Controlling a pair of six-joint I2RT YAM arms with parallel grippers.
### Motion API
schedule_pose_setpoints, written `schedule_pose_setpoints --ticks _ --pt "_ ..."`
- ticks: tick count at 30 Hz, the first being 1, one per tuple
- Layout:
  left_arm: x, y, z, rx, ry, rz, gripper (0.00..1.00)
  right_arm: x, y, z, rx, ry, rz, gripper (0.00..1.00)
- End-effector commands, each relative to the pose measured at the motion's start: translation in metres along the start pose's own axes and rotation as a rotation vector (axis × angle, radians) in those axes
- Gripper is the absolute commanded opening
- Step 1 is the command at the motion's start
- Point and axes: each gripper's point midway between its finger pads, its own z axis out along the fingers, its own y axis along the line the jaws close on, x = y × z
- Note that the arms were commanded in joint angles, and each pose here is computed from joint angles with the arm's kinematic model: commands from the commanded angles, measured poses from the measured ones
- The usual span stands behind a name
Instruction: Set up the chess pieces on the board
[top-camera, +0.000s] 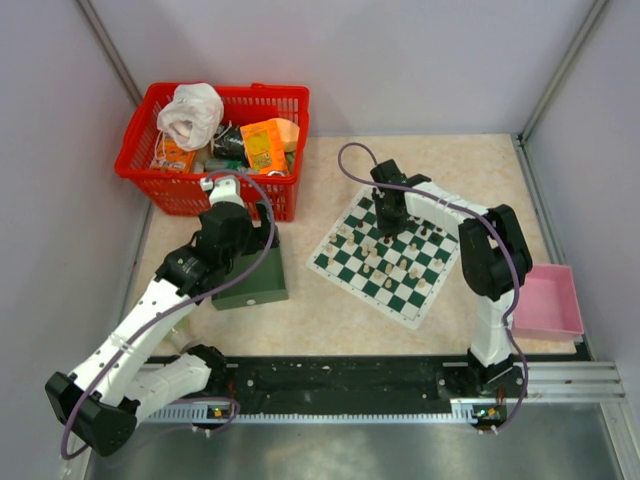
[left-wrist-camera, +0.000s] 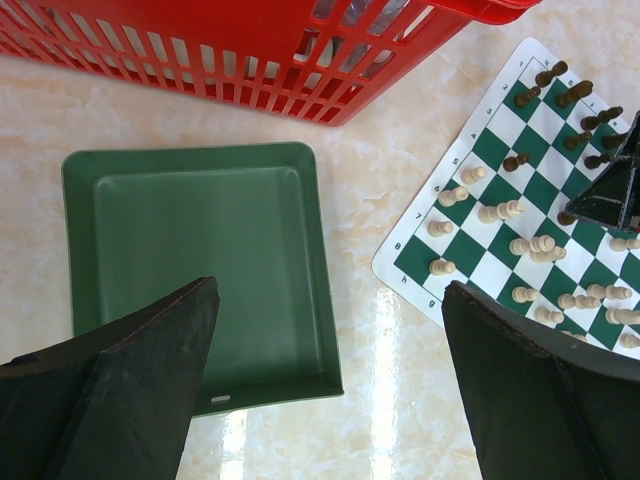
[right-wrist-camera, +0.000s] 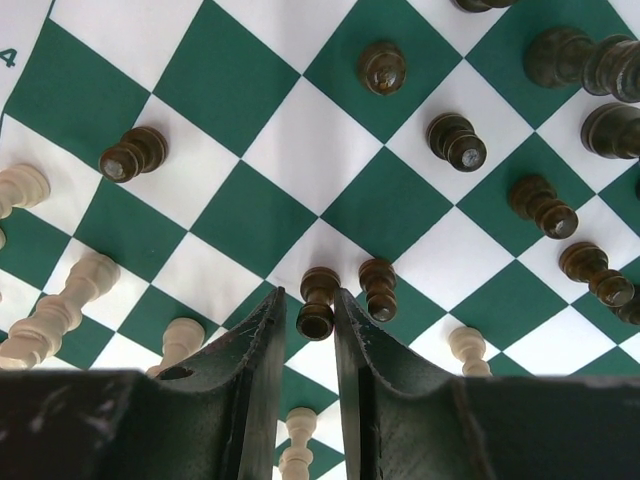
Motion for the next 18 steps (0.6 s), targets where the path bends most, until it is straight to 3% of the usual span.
schedule_pose_setpoints --ticks 1,8,11,18 --pt "-0.0067 -0.0030 0.0000 0.014 -0.028 -0.024 0.99 -0.0194 0.0048 -0.0144 -0.004 -0.062 -0.011 0.26" --pt "-0.0058 -0.0019 -0.0018 0.015 -0.030 -0.032 0.99 -0.0183 0.0030 -0.0154 0.002 -0.059 -0.021 0.24" --pt "-0.0057 -0.0012 -0.0019 0.013 -0.032 -0.032 0.99 -0.0158 0.0016 -0.0128 0.008 -0.051 -0.027 0.18" --pt "-0.0049 -0.0012 -0.0021 0.013 -0.029 -0.030 0.99 -0.0222 0.0035 -0.0188 0.001 -0.063 -0.033 0.14"
